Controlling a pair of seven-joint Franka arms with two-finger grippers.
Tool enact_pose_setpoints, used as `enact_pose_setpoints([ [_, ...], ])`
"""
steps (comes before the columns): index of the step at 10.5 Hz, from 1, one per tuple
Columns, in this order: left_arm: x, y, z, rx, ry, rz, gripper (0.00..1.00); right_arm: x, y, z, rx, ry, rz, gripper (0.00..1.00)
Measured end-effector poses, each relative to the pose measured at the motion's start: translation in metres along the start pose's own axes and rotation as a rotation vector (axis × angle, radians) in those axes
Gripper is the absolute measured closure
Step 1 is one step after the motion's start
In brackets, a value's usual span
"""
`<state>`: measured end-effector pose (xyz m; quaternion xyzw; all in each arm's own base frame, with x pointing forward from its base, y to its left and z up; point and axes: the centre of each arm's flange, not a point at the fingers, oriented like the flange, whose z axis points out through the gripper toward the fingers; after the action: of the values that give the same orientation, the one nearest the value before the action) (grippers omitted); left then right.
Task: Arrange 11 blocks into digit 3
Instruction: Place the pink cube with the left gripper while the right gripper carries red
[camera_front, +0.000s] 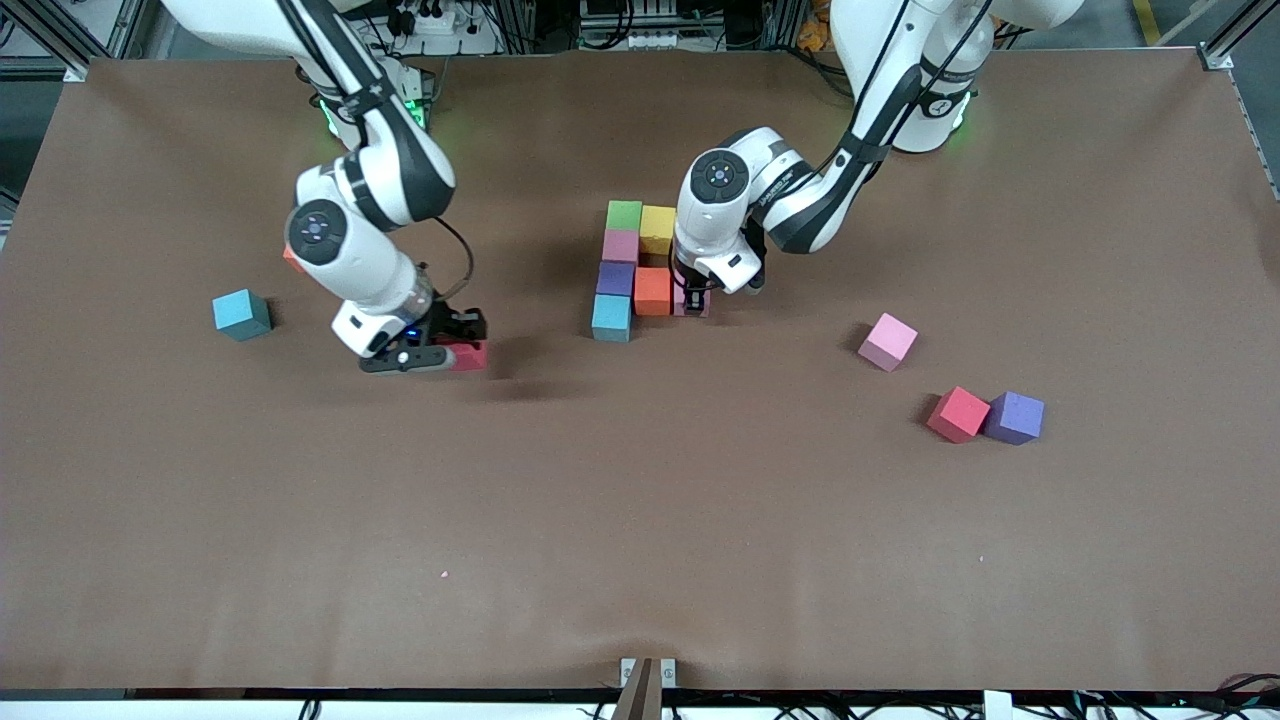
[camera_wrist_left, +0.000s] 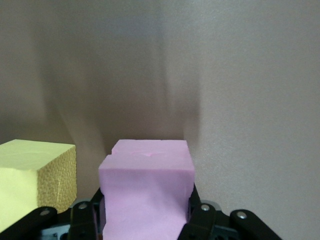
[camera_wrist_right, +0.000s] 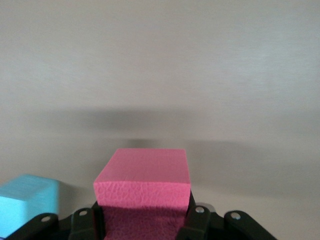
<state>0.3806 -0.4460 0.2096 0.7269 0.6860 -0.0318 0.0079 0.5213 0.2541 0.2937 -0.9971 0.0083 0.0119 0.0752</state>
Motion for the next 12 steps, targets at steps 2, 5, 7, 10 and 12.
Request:
enact_pose_setpoints([
  [2, -0.001, 0.0, -0.001, -0.013, -0.002, 0.011, 0.39, 0.024, -0.061, 0.006, 0.024, -0.009, 0.068, 0.44],
  [5, -0.002, 0.001, -0.003, -0.025, -0.016, 0.012, 0.39, 0.048, -0.1, 0.038, 0.027, -0.006, 0.118, 0.44],
  [7, -0.002, 0.001, -0.002, -0.025, -0.016, 0.012, 0.39, 0.053, -0.116, 0.057, 0.006, 0.001, 0.132, 0.44],
  [10, 0.0, -0.001, 0.005, -0.016, -0.011, 0.011, 0.39, 0.042, -0.141, 0.076, -0.015, -0.003, 0.111, 0.44],
  [12, 0.0, 0.0, 0.005, -0.017, -0.013, 0.011, 0.39, 0.029, -0.153, 0.091, -0.031, -0.024, 0.098, 0.44],
])
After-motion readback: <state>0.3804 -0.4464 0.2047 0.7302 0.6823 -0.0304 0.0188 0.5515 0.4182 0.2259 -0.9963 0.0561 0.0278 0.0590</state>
